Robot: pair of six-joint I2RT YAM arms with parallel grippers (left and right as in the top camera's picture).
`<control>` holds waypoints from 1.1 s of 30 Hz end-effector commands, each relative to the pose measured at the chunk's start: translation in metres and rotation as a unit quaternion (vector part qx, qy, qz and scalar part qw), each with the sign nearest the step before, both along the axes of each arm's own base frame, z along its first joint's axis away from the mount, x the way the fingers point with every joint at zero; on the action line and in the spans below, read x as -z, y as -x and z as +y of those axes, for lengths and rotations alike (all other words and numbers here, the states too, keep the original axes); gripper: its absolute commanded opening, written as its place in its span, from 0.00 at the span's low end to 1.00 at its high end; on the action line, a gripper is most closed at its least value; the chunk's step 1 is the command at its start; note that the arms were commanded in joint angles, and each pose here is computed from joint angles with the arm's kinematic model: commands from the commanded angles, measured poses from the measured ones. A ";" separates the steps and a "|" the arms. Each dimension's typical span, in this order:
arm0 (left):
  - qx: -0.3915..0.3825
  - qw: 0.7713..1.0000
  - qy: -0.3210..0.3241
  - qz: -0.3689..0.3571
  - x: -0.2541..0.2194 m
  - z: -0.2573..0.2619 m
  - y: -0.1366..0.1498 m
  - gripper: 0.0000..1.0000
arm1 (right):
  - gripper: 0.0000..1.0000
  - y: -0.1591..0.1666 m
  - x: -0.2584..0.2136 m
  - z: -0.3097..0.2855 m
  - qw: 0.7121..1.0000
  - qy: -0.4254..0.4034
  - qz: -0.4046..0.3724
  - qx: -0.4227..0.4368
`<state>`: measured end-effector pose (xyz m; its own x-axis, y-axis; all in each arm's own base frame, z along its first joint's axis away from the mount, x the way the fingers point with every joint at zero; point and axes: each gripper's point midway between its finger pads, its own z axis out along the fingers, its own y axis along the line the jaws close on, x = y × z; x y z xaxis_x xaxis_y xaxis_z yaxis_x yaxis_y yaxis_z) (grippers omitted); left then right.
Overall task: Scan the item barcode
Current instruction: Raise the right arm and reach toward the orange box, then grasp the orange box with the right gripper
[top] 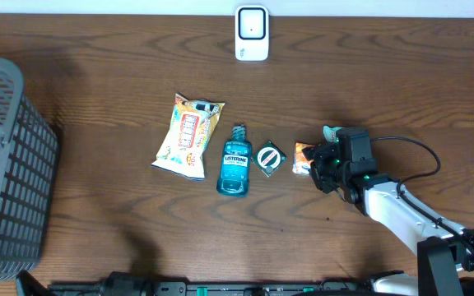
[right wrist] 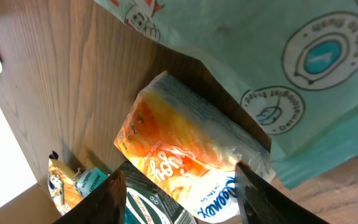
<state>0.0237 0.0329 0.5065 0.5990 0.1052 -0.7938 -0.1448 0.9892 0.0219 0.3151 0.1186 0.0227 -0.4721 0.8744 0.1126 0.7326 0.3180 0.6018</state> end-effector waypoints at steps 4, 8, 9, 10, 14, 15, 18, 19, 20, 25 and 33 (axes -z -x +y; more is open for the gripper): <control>0.006 1.000 0.000 -0.003 -0.001 -0.002 0.000 0.98 | 0.51 0.009 0.015 -0.006 0.999 0.033 0.017 -0.012; 0.006 1.000 0.000 -0.003 -0.001 -0.002 0.000 0.98 | 0.51 -0.005 -0.019 0.001 0.997 0.040 -0.038 -0.058; 0.006 1.000 0.000 -0.003 0.000 -0.002 0.000 0.98 | 0.50 -0.010 -0.033 0.002 0.995 0.046 -0.058 -0.070; 0.006 1.000 0.000 -0.003 -0.001 -0.002 0.000 0.98 | 0.50 -0.014 -0.044 0.003 0.993 0.052 -0.074 -0.078; 0.006 1.000 0.000 -0.003 -0.001 -0.002 0.000 0.98 | 0.43 -0.020 -0.075 0.004 0.988 0.059 -0.110 -0.086; 0.006 1.000 0.000 -0.003 -0.001 -0.002 0.000 0.98 | 0.40 -0.021 -0.077 0.004 0.988 0.062 -0.114 -0.084; 0.006 1.000 0.000 -0.003 -0.001 -0.002 0.000 0.98 | 0.24 -0.019 -0.070 0.002 0.989 0.068 -0.102 -0.082; 0.006 1.000 0.000 -0.003 -0.001 -0.002 0.000 0.98 | 0.19 -0.017 -0.066 0.003 0.990 0.067 -0.093 -0.086; 0.006 1.000 0.000 -0.003 0.000 -0.002 0.000 0.98 | 0.15 -0.014 -0.060 0.004 0.990 0.069 -0.082 -0.089; 0.006 1.000 0.000 -0.003 -0.001 -0.002 0.000 0.98 | 0.11 -0.003 -0.026 0.016 0.990 0.076 -0.031 -0.112; 0.006 1.000 0.001 -0.008 -0.002 -0.002 0.002 0.98 | 0.07 0.023 0.043 0.021 0.983 0.104 0.074 -0.136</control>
